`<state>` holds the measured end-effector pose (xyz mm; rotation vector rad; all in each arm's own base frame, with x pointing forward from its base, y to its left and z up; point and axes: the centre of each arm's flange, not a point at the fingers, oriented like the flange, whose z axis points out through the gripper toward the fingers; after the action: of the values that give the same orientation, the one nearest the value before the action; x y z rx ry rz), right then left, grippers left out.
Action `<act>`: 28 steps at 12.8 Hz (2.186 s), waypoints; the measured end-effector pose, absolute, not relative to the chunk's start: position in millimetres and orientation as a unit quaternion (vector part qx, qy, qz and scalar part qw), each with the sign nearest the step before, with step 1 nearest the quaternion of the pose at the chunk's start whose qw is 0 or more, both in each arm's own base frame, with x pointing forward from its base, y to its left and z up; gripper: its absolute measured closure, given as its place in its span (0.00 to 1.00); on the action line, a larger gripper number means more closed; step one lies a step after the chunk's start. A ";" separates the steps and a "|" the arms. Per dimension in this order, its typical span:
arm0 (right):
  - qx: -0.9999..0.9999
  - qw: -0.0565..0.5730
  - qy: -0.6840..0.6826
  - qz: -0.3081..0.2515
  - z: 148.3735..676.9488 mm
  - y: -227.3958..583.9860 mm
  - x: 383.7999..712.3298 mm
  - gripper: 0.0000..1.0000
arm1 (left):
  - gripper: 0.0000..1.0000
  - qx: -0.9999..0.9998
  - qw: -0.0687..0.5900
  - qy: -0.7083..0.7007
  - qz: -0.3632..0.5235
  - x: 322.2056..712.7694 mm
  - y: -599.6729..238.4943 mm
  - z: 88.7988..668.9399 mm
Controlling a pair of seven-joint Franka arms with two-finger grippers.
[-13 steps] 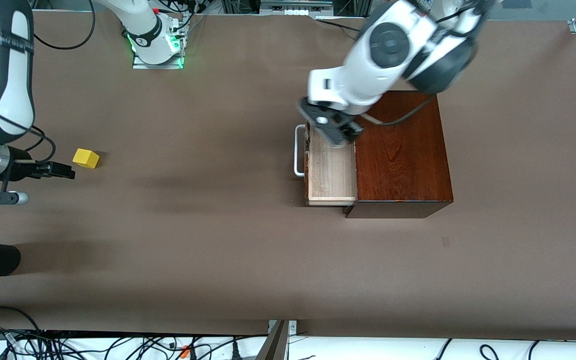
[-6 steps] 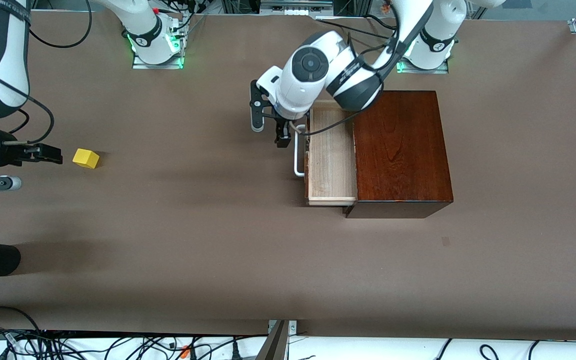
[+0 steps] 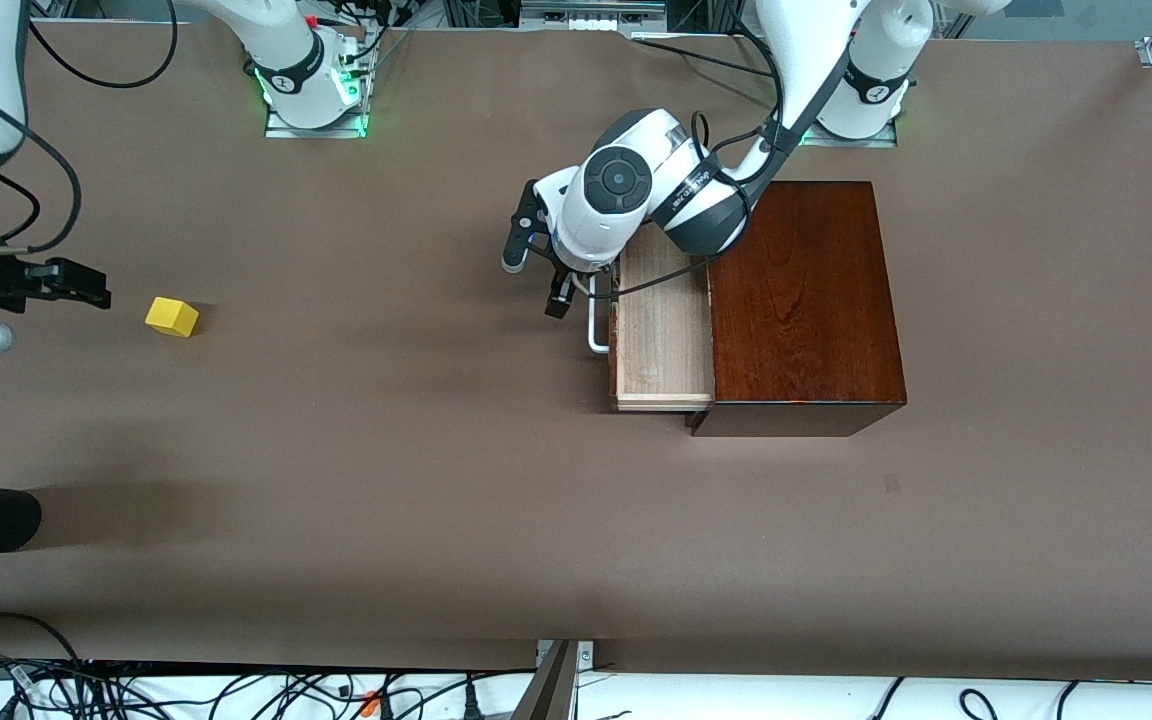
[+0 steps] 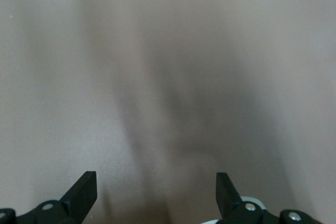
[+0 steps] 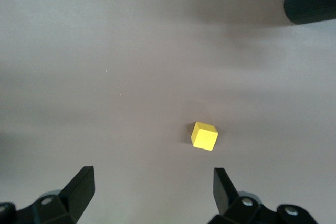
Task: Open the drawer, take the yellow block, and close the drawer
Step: 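Move the left gripper to the drawer front while the right gripper withdraws, then push the drawer shut into the box with the left gripper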
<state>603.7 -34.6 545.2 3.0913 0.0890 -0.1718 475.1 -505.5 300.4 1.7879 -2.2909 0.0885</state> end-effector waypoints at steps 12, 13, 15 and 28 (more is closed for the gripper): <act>0.999 0.006 -0.021 -0.040 575.1 -25.2 562.7 0.00 | 0.00 0.660 0.066 -0.748 -0.020 478.0 -499.4 294.9; 0.999 0.006 -0.019 -0.038 576.7 -23.0 562.5 0.00 | 0.00 0.662 0.066 -0.746 -0.021 478.2 -499.3 294.7; 0.999 0.006 -0.015 -0.034 578.6 -19.2 563.0 0.00 | 0.00 0.663 0.062 -0.745 -0.022 477.8 -499.9 293.2; 0.999 0.007 -0.029 -0.039 587.4 -8.8 559.5 0.00 | 0.00 0.685 0.036 -0.722 -0.091 515.1 -435.4 299.8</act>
<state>559.5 -8.8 587.4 3.1238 -0.0895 -0.1219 515.1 -435.4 299.8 2.1044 -2.2169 -0.2780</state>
